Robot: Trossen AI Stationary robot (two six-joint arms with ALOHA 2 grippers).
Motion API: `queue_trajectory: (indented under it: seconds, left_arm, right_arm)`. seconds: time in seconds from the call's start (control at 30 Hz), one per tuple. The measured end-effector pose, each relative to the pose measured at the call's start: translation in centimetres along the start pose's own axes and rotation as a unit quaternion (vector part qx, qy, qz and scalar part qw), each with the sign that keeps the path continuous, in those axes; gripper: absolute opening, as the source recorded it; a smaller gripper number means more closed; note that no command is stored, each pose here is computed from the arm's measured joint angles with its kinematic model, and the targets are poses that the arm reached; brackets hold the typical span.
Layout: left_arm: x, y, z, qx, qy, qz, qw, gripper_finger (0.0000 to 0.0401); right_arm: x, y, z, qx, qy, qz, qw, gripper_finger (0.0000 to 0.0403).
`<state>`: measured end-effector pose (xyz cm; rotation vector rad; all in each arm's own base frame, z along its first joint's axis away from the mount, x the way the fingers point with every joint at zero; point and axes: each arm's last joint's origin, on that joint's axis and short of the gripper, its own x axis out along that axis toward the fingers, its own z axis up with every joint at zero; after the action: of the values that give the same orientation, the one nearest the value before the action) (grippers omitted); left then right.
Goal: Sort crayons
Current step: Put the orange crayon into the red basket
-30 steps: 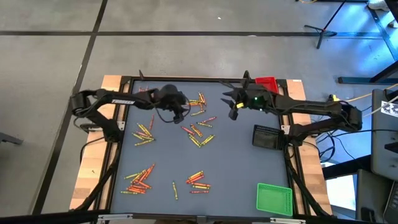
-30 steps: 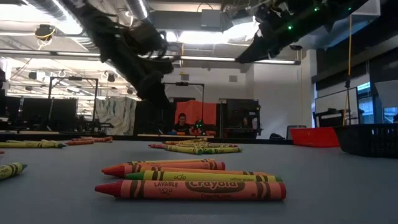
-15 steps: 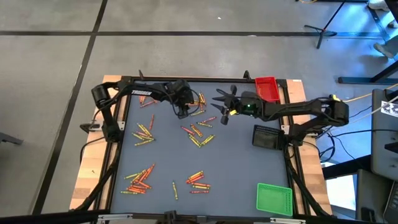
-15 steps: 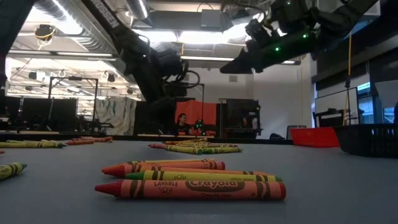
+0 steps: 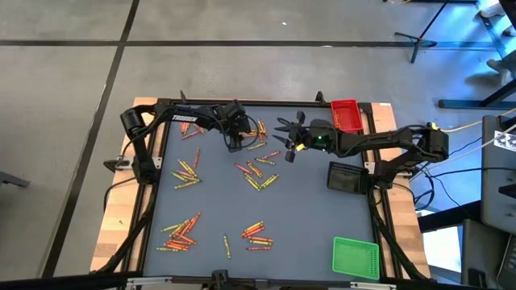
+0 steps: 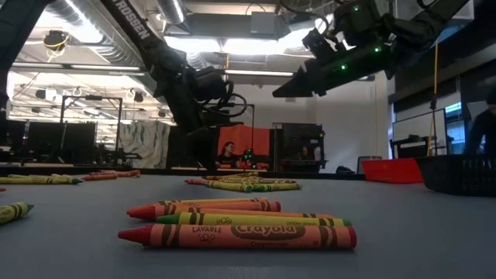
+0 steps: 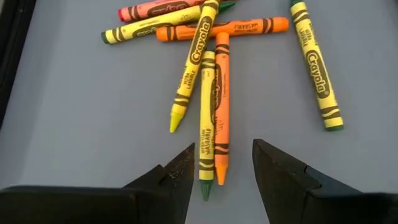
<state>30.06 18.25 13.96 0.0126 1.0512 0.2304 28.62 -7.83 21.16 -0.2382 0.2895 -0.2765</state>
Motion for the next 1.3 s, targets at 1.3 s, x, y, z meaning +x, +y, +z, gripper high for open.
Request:
queue_trajectory:
  seconds: [1.3]
  left_arm:
    - [1.2, 0.2, -0.8, -0.011, 0.01, -0.035, 0.999, 0.0035]
  right_arm:
    - [0.0, 0.0, 0.0, 0.0, 0.0, 0.0, 1.0, 0.0118]
